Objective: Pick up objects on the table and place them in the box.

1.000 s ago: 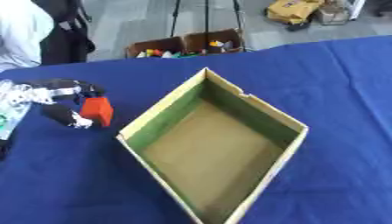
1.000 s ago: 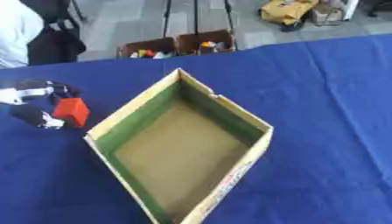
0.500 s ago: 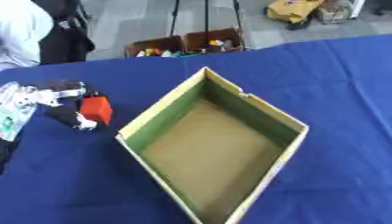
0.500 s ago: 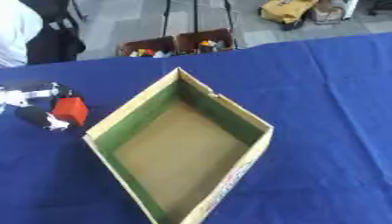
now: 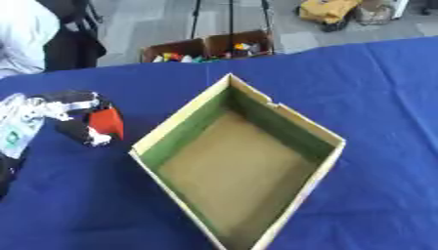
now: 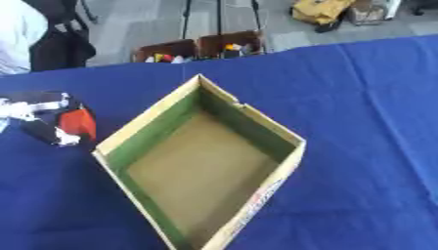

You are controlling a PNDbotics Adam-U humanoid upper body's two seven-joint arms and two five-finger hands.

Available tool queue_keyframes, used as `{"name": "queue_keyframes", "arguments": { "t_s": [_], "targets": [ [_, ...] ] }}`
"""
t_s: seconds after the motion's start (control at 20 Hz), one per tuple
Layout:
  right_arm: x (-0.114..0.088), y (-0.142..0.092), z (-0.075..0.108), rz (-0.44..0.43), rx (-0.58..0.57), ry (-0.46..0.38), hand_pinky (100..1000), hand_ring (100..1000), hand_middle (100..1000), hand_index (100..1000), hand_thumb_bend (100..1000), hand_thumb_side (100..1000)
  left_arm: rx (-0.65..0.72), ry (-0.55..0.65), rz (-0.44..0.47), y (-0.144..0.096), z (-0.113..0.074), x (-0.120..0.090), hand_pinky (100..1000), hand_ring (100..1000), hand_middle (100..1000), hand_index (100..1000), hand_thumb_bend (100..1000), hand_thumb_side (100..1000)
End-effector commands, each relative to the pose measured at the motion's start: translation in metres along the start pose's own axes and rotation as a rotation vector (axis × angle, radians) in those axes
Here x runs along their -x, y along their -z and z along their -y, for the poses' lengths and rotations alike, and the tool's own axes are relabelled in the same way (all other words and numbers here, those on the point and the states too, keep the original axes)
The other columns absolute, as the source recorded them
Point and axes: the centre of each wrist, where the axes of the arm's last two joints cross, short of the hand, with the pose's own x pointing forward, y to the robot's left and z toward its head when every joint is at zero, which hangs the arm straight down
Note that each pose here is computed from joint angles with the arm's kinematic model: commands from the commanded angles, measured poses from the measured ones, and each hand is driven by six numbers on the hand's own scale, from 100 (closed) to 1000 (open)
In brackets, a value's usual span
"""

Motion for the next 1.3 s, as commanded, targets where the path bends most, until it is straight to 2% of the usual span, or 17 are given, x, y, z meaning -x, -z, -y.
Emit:
{"name": "queue_keyframes", "arguments": {
  "t_s": [0.05, 0.15, 0.45, 0.5, 0.85, 1.3],
  "targets": [
    [-0.004, 0.008, 0.003, 0.03, 0.011, -0.001, 761, 743, 799, 771, 100, 659, 0.152, 0.107, 0.079, -0.009, -0.008, 0.005, 388, 514, 600, 792, 121, 388],
    [-0.004, 0.008, 0.003, 0.027, 0.012, -0.002, 762, 743, 799, 772, 100, 657, 0.156, 0.104, 0.077, -0.009, -0.009, 0.004, 403, 528, 609, 794, 100, 351],
    [-0.004, 0.008, 0.003, 0.027, 0.013, -0.002, 762, 743, 799, 772, 100, 657, 0.158, 0.099, 0.076, -0.009, -0.01, 0.003, 403, 528, 609, 794, 100, 351],
    [-0.004, 0.007, 0.003, 0.026, 0.013, -0.002, 761, 743, 799, 772, 100, 649, 0.154, 0.096, 0.075, -0.01, -0.01, 0.003, 453, 607, 636, 795, 100, 306],
    [-0.003, 0.005, 0.004, 0.017, 0.017, -0.006, 762, 744, 799, 772, 100, 642, 0.073, 0.086, 0.076, -0.013, -0.018, -0.002, 402, 585, 604, 767, 100, 405],
    [-0.002, 0.001, 0.006, 0.0, 0.02, -0.018, 760, 744, 797, 772, 100, 631, -0.038, 0.107, 0.097, -0.024, -0.037, -0.011, 363, 562, 577, 748, 100, 444]
  ]
}}
